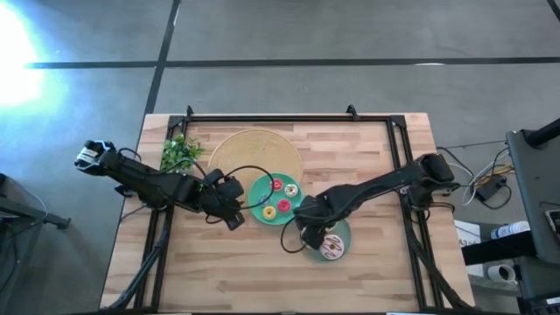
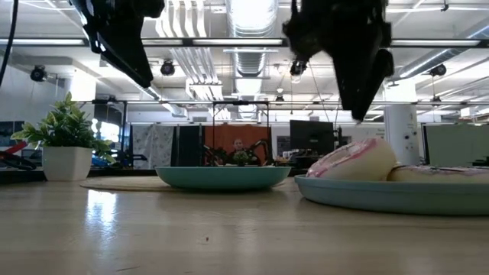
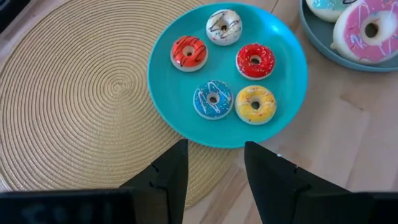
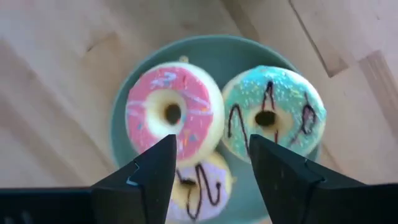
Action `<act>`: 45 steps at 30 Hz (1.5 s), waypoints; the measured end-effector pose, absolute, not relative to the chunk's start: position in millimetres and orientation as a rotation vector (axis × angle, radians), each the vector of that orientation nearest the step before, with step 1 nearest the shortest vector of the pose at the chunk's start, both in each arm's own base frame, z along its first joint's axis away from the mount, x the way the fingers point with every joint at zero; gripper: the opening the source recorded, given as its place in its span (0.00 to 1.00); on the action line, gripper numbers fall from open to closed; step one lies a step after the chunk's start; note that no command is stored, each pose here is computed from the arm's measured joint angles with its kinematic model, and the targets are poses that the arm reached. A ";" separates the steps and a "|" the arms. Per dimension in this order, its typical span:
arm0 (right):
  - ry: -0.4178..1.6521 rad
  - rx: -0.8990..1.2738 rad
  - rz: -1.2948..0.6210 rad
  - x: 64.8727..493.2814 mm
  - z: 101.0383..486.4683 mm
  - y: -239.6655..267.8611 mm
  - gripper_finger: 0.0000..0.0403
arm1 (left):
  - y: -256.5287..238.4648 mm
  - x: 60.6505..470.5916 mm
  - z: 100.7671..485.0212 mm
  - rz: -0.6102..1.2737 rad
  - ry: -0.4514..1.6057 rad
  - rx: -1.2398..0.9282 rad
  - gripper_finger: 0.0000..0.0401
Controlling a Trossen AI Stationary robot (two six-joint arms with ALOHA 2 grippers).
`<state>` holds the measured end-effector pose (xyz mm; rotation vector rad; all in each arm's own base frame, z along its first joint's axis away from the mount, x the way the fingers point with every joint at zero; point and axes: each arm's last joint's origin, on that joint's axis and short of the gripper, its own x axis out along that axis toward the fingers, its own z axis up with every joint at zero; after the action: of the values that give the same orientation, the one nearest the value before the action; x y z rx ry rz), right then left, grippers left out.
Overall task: Pick & Place donuts
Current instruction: Return to Home Position
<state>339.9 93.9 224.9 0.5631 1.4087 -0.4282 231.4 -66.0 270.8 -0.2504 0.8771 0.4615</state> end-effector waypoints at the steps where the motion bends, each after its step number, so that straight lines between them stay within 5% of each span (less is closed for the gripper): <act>1: 1.404 0.552 -0.430 335.8 230.5 94.0 0.49 | -65.9 231.3 270.8 0.461 0.877 -0.251 0.33; 16: 1.076 0.291 -0.497 236.6 331.4 84.1 0.45 | -65.8 217.9 280.1 0.155 0.887 -0.274 0.33; 22: 0.921 0.513 -0.501 201.9 366.4 68.4 0.43 | -58.2 203.4 285.6 0.274 0.860 -0.456 0.33; 27: 0.643 0.525 -0.317 193.2 387.1 69.6 0.44 | -65.1 211.4 289.9 0.141 0.715 -0.445 0.33; 31: 0.440 0.492 -0.124 198.7 375.9 74.4 0.45 | -70.2 222.9 273.1 -0.075 0.555 -0.488 0.33; 35: 0.449 0.559 -0.025 196.3 328.1 76.4 0.44 | -65.6 225.7 254.1 -0.215 0.425 -0.556 0.33; 45: 0.354 0.615 -0.058 138.8 291.1 48.8 0.44 | -12.0 189.6 273.6 -0.118 0.306 -0.477 0.33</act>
<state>138.8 48.8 291.1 0.6153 0.3545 -0.0584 189.6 -12.0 273.6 -0.4765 0.3057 -0.1181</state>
